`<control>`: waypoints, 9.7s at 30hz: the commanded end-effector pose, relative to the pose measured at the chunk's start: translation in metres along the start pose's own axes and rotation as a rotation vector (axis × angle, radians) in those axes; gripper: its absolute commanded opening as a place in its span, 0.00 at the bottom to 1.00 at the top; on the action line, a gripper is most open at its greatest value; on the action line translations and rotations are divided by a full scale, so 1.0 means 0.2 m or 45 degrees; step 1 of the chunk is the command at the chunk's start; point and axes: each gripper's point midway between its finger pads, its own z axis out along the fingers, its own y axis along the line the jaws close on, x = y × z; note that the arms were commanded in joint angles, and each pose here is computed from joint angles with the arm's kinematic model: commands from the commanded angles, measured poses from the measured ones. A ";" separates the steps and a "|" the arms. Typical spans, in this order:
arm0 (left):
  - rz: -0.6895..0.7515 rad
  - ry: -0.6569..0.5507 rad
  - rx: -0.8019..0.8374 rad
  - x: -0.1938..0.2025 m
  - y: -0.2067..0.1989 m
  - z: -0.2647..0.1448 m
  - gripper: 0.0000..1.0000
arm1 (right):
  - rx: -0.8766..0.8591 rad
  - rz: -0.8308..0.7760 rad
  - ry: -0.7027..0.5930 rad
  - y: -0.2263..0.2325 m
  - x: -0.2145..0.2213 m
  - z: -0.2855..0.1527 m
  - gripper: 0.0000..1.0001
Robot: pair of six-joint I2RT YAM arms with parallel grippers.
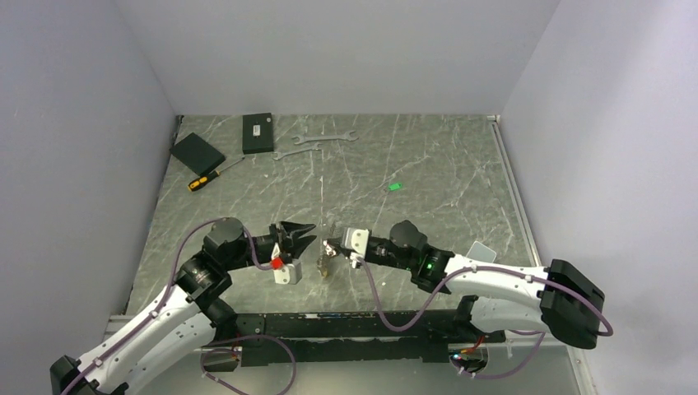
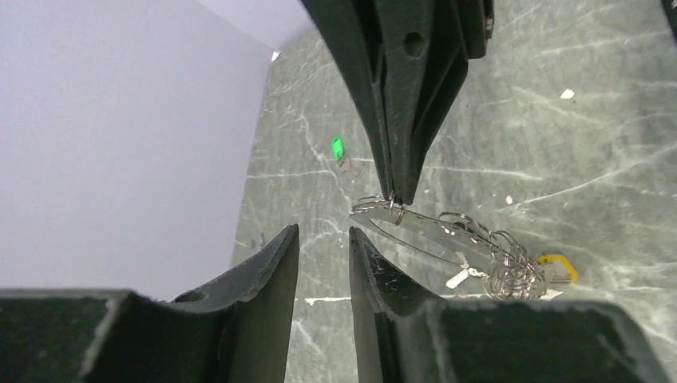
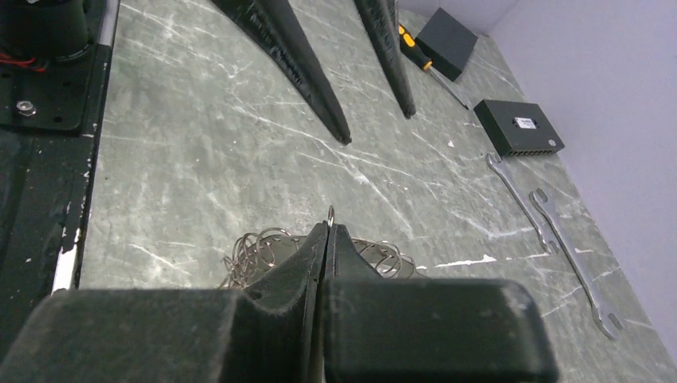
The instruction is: Put the keys on the keyring
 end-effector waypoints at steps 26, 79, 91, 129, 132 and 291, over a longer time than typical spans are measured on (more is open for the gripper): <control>-0.405 -0.170 0.273 -0.01 -0.08 0.14 0.27 | 0.153 -0.059 -0.360 -0.05 -0.24 -0.11 0.00; -0.453 -0.204 0.326 -0.01 -0.11 0.18 0.23 | 0.140 -0.046 -0.373 -0.05 -0.26 -0.10 0.00; -0.450 -0.208 0.360 -0.02 -0.11 0.18 0.00 | 0.123 -0.037 -0.408 -0.04 -0.29 -0.12 0.00; -0.124 -0.095 0.327 0.00 -0.19 0.11 0.00 | 1.494 1.496 0.941 -1.15 1.03 -0.41 0.63; -0.127 -0.106 0.325 -0.01 -0.19 0.11 0.00 | 1.499 1.550 0.942 -1.16 1.11 -0.39 0.47; -0.175 0.115 0.115 0.17 -0.01 0.21 0.00 | 0.628 1.560 0.104 -0.26 -0.06 0.04 0.00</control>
